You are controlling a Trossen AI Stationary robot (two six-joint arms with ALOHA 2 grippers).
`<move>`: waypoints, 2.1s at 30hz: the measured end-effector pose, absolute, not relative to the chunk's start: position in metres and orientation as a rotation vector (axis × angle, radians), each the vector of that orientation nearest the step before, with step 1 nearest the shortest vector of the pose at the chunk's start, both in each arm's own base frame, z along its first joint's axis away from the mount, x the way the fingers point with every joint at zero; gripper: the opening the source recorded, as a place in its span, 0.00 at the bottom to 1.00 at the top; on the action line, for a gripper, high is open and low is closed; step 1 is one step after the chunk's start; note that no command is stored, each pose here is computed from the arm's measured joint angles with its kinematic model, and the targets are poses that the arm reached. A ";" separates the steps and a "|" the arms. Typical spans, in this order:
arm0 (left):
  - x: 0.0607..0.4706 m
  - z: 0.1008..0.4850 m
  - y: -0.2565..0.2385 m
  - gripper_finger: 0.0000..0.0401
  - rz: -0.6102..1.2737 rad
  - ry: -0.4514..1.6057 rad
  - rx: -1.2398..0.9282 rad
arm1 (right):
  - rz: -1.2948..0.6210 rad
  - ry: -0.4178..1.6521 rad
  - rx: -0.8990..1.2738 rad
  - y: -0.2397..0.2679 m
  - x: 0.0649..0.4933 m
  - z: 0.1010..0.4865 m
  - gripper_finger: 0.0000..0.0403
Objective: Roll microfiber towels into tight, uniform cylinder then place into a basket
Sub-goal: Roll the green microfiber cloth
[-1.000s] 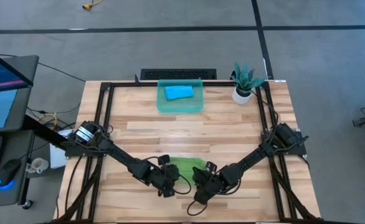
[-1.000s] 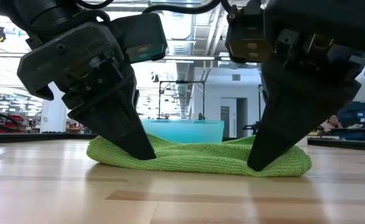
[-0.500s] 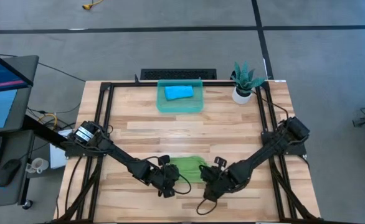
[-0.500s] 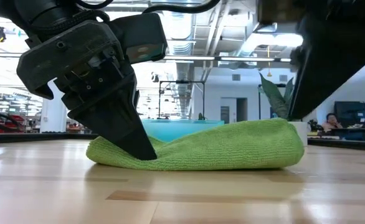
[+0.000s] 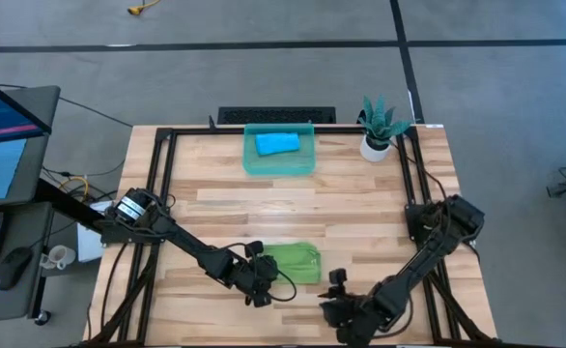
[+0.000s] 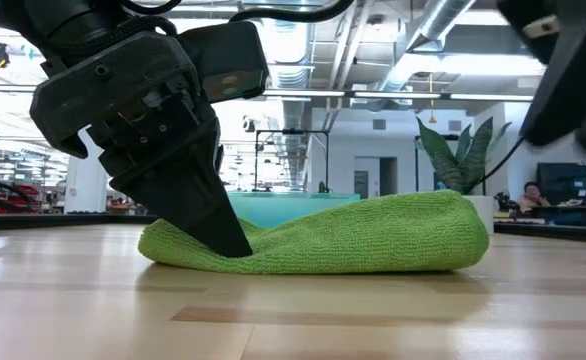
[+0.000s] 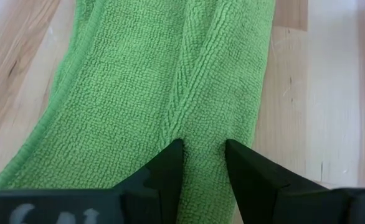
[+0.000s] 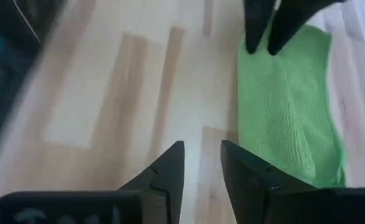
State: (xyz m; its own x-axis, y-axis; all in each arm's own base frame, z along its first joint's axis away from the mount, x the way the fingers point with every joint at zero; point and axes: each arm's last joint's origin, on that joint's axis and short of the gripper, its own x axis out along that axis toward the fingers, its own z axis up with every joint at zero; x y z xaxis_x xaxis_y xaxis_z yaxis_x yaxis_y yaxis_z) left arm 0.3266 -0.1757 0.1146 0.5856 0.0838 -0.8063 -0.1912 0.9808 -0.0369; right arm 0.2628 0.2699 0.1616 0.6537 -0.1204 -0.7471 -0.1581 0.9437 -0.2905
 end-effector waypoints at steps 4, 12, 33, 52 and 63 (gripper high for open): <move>0.327 0.115 -0.176 0.29 0.162 0.932 -0.127 | 0.058 0.904 -0.506 0.267 0.269 0.144 0.32; 0.327 0.115 -0.176 0.29 0.161 0.932 -0.124 | 0.047 0.938 -0.565 0.254 0.282 0.137 0.43; 0.326 0.114 -0.176 0.29 0.160 0.934 -0.125 | -0.087 1.096 -0.466 0.216 0.304 0.119 0.63; 0.324 0.116 -0.180 0.29 0.101 0.931 0.003 | -0.097 1.253 -0.142 0.181 0.324 0.116 0.34; 0.314 0.122 -0.191 0.29 0.063 0.906 0.152 | -0.078 1.259 -0.088 0.175 0.330 0.117 0.03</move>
